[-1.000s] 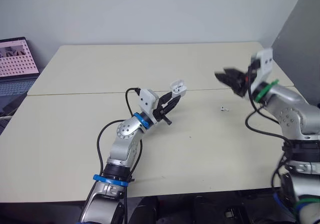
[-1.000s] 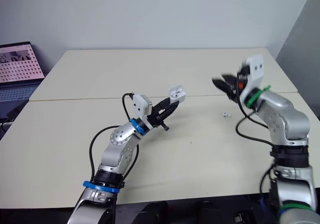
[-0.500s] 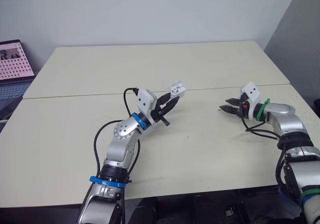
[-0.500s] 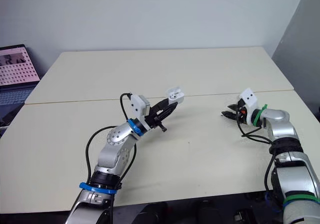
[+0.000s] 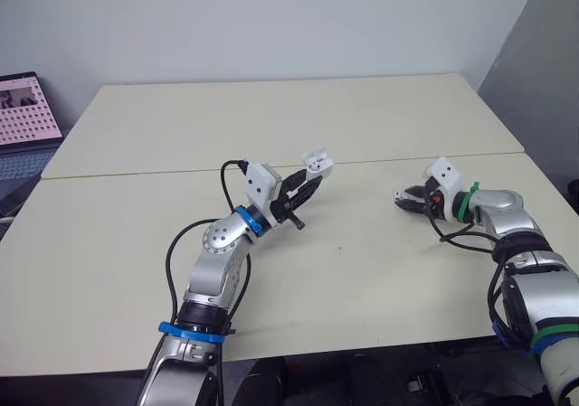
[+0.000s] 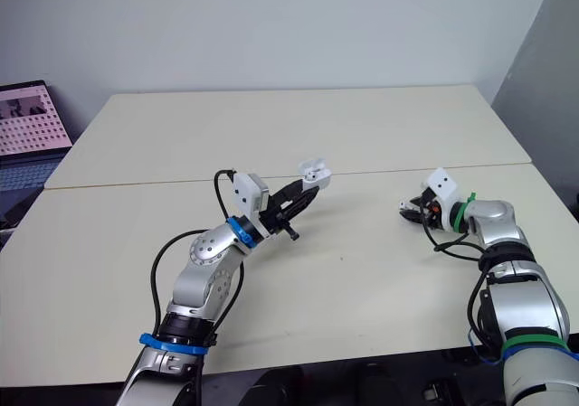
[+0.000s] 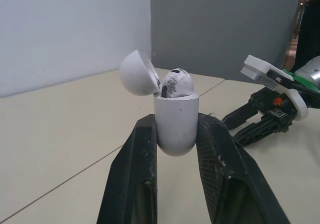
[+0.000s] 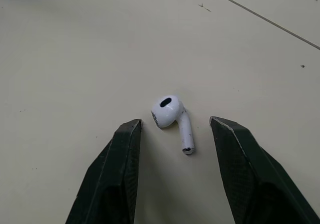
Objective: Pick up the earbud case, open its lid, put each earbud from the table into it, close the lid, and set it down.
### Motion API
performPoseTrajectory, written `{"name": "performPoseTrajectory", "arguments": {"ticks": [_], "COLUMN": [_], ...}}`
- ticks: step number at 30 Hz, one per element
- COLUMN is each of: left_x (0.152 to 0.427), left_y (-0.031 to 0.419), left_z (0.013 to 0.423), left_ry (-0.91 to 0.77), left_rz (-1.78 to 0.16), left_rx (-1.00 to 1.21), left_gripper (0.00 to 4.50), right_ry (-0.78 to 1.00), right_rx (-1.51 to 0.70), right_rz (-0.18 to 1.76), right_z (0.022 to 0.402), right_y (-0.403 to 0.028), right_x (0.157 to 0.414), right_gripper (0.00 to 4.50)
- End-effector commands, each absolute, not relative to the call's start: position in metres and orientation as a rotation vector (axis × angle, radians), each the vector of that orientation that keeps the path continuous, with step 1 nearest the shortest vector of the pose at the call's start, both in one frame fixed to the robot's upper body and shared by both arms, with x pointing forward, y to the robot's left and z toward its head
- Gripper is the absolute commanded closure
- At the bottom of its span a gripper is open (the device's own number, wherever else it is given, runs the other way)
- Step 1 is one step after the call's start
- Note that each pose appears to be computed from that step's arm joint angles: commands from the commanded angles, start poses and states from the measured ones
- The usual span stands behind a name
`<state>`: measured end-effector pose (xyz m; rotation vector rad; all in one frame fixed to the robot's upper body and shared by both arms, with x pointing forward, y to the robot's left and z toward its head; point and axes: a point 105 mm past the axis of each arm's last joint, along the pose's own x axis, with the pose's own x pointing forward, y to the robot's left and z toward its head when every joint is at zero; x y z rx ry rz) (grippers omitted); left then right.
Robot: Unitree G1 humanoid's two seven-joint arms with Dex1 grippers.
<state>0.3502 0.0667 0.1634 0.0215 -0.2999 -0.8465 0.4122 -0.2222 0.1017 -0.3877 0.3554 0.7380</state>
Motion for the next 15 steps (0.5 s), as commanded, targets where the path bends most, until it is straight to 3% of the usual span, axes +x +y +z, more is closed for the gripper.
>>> {"name": "performPoseTrajectory", "arguments": {"ticks": [1, 8, 11, 15], "left_x": [0.347, 0.3479, 0.3477, 0.3476], "left_y": [0.066, 0.0656, 0.0657, 0.0648], "left_z": [0.183, 0.1836, 0.1824, 0.1811], "left_ry": [-0.37, -0.371, -0.368, -0.366], "left_rz": [-0.85, -0.85, -0.849, -0.848], "left_rx": [0.026, 0.03, 0.03, 0.03], "left_gripper": [3.77, 3.77, 3.77, 3.77], "right_ry": [0.332, 0.334, 0.342, 0.33], "right_rx": [-0.403, -0.38, -0.365, -0.344], "right_rz": [0.735, 0.736, 0.731, 0.729], "right_z": [0.1085, 0.1079, 0.1058, 0.1073], "right_y": [-0.2171, -0.2158, -0.2181, -0.2184], "right_x": [0.4174, 0.4177, 0.4164, 0.4163], "right_gripper": [2.26, 2.26, 2.85, 4.1]}}
